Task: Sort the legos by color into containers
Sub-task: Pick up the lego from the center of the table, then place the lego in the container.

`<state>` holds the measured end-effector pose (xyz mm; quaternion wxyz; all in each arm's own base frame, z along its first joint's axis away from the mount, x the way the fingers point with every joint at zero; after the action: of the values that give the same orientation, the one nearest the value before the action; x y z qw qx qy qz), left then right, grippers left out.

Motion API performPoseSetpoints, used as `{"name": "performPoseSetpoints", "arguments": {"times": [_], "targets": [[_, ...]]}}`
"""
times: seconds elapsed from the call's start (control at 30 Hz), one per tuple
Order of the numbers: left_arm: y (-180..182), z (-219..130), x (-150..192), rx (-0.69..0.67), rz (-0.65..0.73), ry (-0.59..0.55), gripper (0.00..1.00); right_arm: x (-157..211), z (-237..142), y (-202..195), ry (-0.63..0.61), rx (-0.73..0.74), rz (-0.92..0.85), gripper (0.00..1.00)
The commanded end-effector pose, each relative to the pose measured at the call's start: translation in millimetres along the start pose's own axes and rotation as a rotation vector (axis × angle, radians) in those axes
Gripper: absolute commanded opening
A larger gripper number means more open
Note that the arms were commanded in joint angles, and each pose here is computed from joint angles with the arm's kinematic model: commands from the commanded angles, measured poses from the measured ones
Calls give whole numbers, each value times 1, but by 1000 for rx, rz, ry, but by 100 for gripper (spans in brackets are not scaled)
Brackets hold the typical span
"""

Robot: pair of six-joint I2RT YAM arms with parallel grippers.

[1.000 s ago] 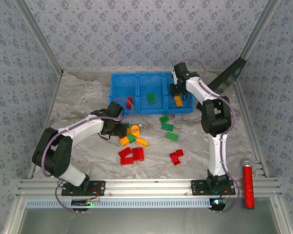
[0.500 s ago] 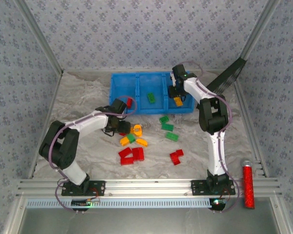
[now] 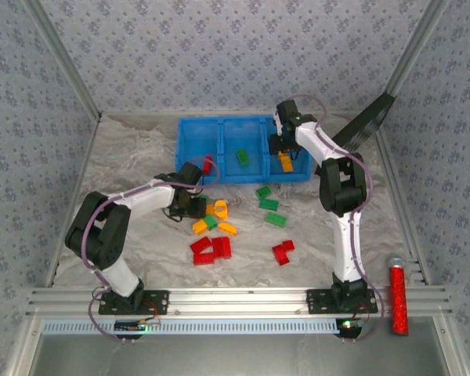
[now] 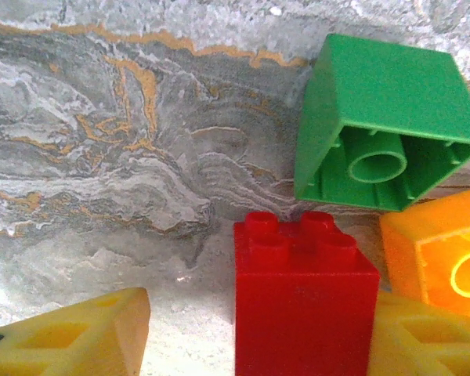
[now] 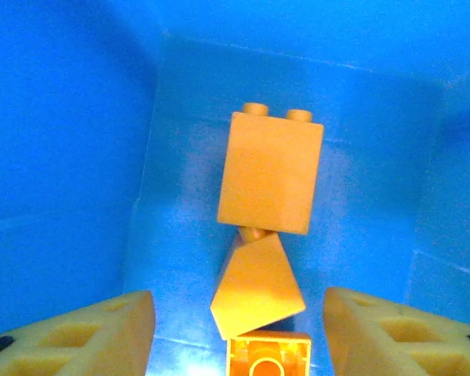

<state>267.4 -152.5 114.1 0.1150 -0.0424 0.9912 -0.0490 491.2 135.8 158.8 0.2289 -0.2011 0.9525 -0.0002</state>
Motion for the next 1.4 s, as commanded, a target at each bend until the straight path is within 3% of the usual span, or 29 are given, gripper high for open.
{"name": "performPoseSetpoints", "arguments": {"times": [0.0,0.13,0.33,0.47,0.73,0.93,1.07,1.37], "targets": [[2,10,1,-2,-6,24,61,-16,-45,-3,-74,9,-1,63],[-2,14,-2,13,0,23,45,-17,-59,-3,-88,16,-3,64],[-1,15,-4,-1,11,30,32,-6,-84,-3,-94,9,11,65],[-3,-13,-14,-4,27,-21,29,17,-103,0,-64,0,34,67],[-14,-97,-64,28,62,-241,25,97,-126,23,20,-60,134,71],[-28,-123,-107,63,76,-357,24,164,-133,54,132,-131,184,71],[-40,-120,-130,60,94,-387,24,195,-144,59,172,-172,211,71],[-56,-72,-168,27,91,-340,24,238,-143,81,196,-242,267,68]]}}
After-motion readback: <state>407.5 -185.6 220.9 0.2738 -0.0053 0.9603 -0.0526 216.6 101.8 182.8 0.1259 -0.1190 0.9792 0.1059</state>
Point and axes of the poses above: each hand's point on the last joint's axis, 136 mm out from that joint toward the fingers, its own z axis out along the fingers, its own y axis along the line the jaws close on, x = y × z, the point moved 9 cm from there along -z, back along the fingers, and after that the axes turned 11 degrees about -z, right-handed, at the moved point
